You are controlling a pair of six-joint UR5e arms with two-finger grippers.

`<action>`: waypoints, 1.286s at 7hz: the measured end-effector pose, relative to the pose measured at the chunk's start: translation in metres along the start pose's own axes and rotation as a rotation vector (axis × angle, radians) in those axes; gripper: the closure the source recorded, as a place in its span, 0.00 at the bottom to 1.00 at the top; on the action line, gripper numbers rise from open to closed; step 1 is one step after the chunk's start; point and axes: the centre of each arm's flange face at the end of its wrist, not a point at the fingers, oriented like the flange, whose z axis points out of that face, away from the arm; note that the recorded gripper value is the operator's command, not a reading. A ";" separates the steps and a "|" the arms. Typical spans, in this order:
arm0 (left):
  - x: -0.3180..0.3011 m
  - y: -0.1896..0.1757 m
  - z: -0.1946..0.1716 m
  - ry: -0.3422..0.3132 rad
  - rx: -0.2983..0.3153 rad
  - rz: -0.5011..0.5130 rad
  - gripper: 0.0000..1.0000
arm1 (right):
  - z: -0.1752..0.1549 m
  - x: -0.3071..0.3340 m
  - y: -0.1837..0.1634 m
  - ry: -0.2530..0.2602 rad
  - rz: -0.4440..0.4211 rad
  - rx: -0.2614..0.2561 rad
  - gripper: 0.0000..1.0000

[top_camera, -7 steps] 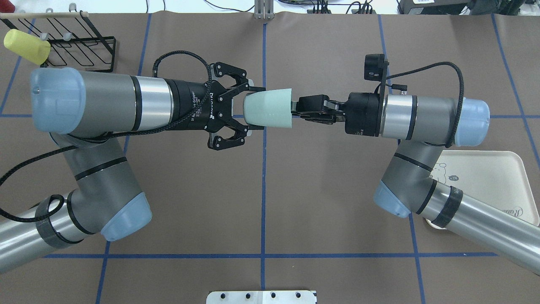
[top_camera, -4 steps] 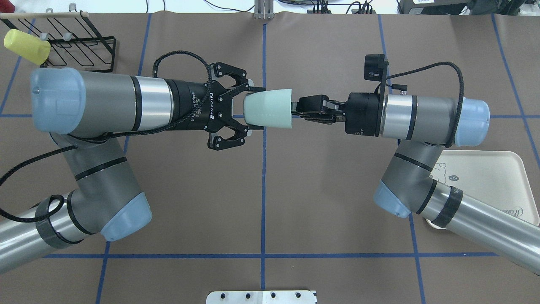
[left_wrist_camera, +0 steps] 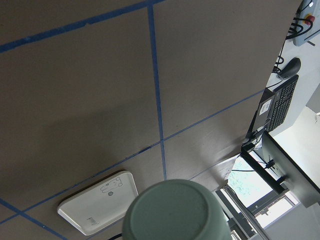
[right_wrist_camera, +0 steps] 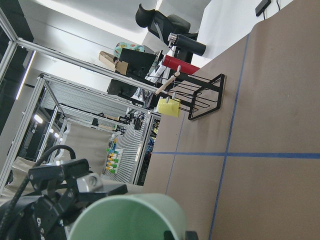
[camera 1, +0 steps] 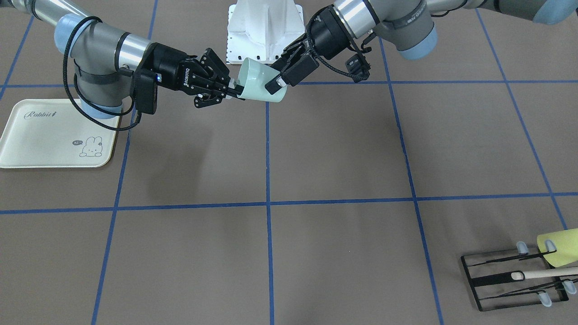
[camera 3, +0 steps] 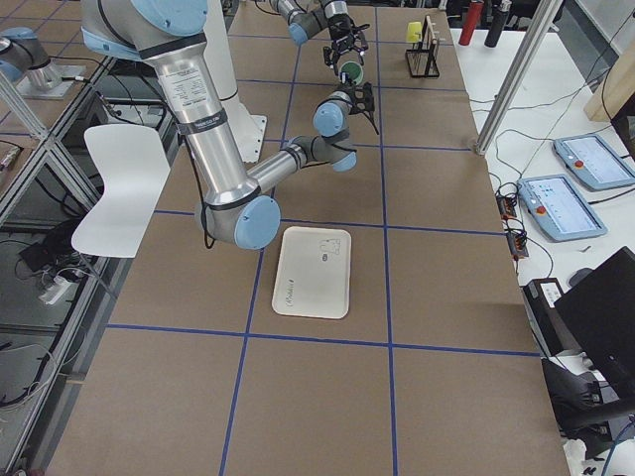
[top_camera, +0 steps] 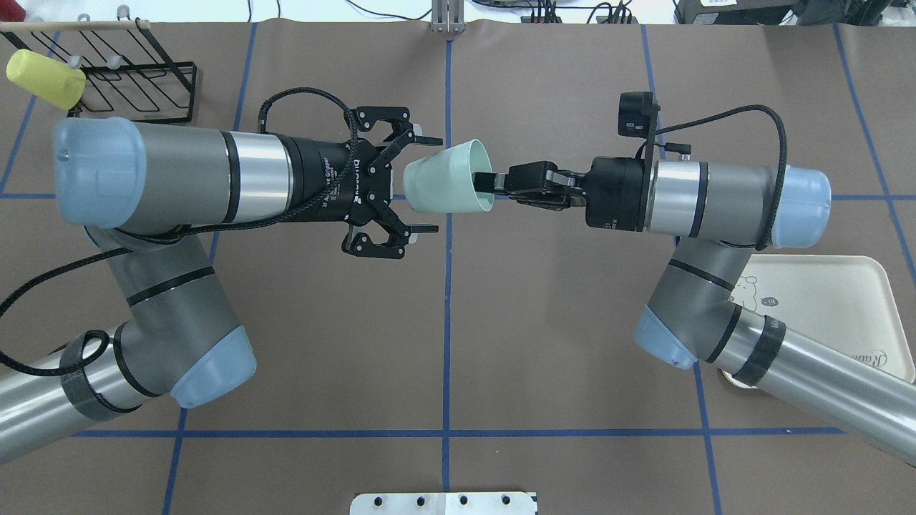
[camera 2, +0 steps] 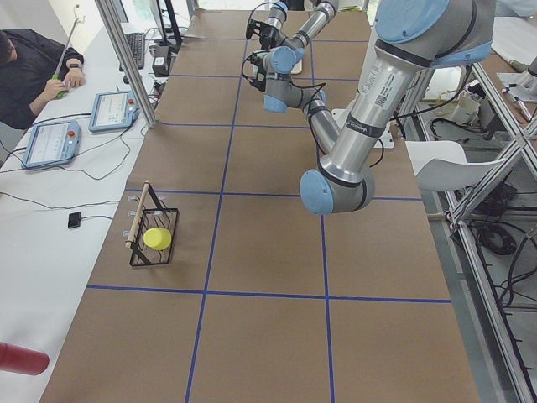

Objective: Left arm grabs green cup and hands to right arm on tray

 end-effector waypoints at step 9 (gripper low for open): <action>0.002 -0.012 -0.005 -0.001 0.030 0.180 0.00 | -0.064 0.032 -0.095 0.229 -0.119 0.184 1.00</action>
